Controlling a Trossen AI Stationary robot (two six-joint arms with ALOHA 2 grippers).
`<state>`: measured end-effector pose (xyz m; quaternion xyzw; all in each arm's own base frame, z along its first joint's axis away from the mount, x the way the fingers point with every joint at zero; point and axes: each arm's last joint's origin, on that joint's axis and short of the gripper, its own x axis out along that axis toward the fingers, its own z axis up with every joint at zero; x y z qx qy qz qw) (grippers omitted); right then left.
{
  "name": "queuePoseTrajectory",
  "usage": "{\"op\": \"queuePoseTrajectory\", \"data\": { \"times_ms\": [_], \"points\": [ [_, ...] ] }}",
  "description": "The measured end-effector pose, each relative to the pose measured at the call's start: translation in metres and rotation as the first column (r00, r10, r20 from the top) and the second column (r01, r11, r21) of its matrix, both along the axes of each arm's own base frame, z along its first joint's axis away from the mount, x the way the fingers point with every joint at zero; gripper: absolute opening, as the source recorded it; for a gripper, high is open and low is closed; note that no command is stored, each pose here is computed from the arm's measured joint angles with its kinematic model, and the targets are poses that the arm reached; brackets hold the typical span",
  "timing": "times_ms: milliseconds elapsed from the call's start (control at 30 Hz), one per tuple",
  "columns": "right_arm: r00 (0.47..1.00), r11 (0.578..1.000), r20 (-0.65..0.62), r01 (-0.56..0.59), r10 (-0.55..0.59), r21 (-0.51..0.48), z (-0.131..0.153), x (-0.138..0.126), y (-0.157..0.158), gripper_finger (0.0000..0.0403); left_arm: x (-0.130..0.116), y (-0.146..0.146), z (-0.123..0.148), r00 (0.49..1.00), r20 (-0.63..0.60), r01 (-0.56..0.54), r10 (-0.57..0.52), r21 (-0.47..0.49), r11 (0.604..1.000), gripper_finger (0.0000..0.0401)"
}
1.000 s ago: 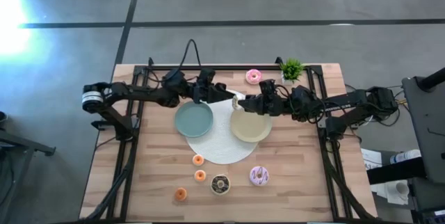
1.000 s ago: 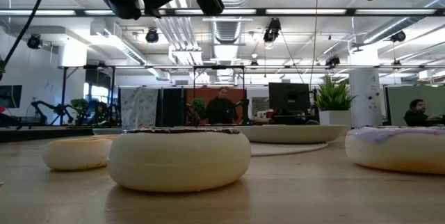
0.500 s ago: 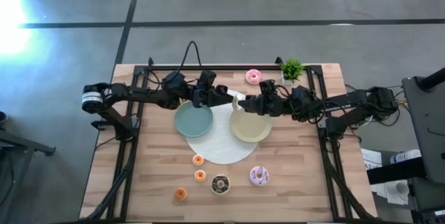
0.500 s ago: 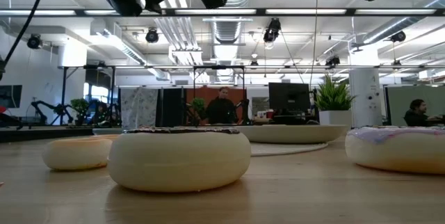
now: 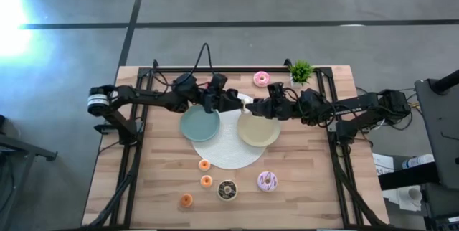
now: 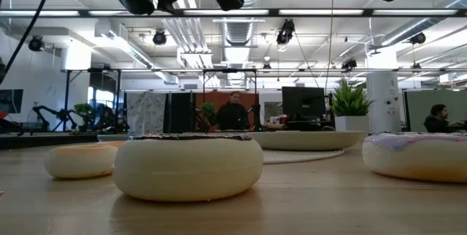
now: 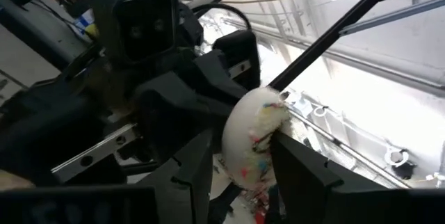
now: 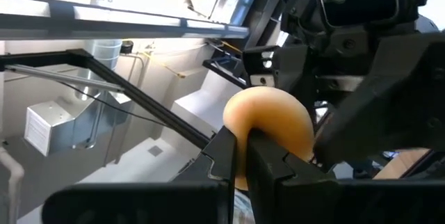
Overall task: Pick & Place donuts
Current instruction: Put the right small yellow donut on the brown plate
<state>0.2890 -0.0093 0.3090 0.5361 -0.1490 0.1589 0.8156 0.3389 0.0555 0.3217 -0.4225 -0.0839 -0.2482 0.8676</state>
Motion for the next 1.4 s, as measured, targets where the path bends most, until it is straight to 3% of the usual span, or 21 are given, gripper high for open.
{"op": "queuePoseTrajectory", "data": {
  "times_ms": [367, 600, 667, 900, 967, 1033, 1233, 1300, 1400],
  "points": [
    [1.000, 1.000, -0.011, 0.005, -0.005, -0.003, -0.004, -0.001, -0.001, 0.0013, 0.000, -0.003, 0.000, 1.000, 0.021, 0.001, -0.002, 0.044, 0.999, 0.0110],
    [0.997, 1.000, -0.072, -0.006, 0.008, 0.031, -0.011, -0.002, -0.002, 0.0018, 0.000, -0.003, -0.001, 1.000, 0.019, 0.010, -0.011, 0.060, 0.998, 0.0029],
    [0.992, 1.000, -0.127, -0.001, 0.005, 0.030, -0.014, -0.003, -0.002, 0.0037, 0.000, -0.003, -0.003, 1.000, 0.005, 0.013, -0.013, 0.058, 0.998, 0.0010],
    [0.942, 1.000, -0.333, 0.027, -0.029, -0.011, -0.015, -0.020, -0.006, 0.0142, 0.005, 0.000, -0.018, 0.988, -0.153, -0.023, 0.033, 0.065, 0.998, 0.0006],
    [0.909, 0.998, -0.411, 0.061, -0.065, -0.024, -0.015, -0.030, -0.008, 0.0167, 0.007, 0.003, -0.029, 0.965, -0.247, -0.074, 0.091, 0.079, 0.994, 0.0006],
    [0.841, 0.991, -0.526, 0.125, -0.128, -0.042, -0.021, -0.042, -0.009, 0.0187, 0.008, 0.005, -0.041, 0.924, -0.355, -0.115, 0.144, 0.102, 0.988, 0.0006],
    [0.658, 0.967, -0.714, 0.232, -0.238, -0.107, -0.021, -0.082, -0.009, 0.0218, 0.015, 0.011, -0.091, 0.754, -0.611, -0.188, 0.241, 0.150, 0.971, 0.0005],
    [0.627, 0.963, -0.738, 0.242, -0.250, -0.121, -0.023, -0.087, -0.009, 0.0221, 0.023, 0.013, -0.102, 0.734, -0.636, -0.185, 0.238, 0.149, 0.971, 0.0005],
    [0.641, 0.960, -0.722, 0.251, -0.260, -0.123, -0.019, -0.089, -0.008, 0.0221, 0.039, 0.016, -0.121, 0.702, -0.676, -0.172, 0.224, 0.145, 0.974, 0.0005]
  ]
}}
